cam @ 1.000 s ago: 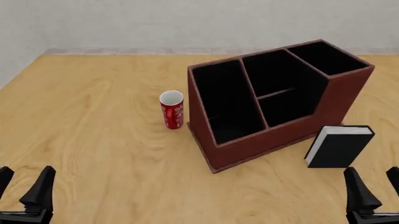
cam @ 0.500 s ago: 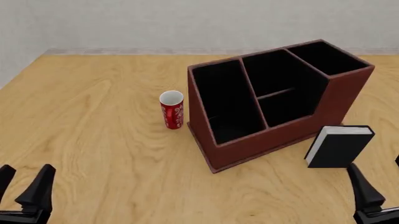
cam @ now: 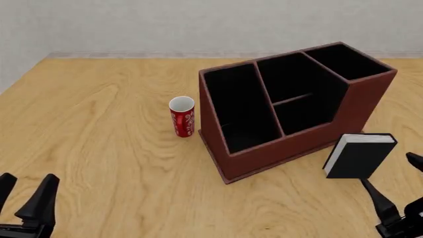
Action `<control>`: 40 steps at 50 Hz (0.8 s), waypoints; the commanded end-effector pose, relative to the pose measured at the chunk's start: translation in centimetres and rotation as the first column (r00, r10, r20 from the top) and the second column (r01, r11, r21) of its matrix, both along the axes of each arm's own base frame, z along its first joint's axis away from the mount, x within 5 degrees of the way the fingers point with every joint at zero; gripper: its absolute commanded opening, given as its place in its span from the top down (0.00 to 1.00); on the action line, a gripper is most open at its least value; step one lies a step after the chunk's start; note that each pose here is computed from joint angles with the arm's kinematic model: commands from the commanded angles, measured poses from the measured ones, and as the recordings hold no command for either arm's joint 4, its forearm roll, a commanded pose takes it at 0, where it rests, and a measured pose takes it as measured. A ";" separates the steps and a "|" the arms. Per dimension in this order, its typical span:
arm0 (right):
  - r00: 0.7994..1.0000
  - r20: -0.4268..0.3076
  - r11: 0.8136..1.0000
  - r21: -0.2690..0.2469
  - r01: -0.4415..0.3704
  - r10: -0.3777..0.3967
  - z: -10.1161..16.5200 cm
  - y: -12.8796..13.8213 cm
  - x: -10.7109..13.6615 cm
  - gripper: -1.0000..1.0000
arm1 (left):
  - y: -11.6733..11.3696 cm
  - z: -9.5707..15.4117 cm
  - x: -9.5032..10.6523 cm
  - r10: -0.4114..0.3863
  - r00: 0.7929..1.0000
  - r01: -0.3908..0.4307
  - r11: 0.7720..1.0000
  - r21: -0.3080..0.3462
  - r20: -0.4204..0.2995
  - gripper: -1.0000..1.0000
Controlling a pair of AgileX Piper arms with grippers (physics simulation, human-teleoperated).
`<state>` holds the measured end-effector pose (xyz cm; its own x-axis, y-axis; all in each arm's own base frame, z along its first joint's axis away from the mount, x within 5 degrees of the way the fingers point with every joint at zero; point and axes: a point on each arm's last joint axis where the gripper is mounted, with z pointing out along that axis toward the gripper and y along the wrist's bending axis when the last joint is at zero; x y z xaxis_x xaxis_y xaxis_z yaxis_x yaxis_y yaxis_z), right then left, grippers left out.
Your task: Pick up the book and place it in the left compartment of the caddy.
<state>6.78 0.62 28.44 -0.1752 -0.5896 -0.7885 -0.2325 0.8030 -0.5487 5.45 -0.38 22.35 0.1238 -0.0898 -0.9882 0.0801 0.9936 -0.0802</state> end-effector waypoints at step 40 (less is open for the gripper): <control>0.958 -0.287 0.877 -0.453 -0.162 0.028 0.5 -1.0 5.2 0.00 | -0.1 2.3 -0.5 -0.027 0.998 0.027 1.000 0.012 0.064 0.00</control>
<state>10.52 -0.23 29.09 -0.2592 -0.8780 -0.4024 -0.4420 0.4783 -0.7588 4.98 -0.48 24.41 0.1789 -0.0831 -0.9803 0.1083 0.9920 -0.0643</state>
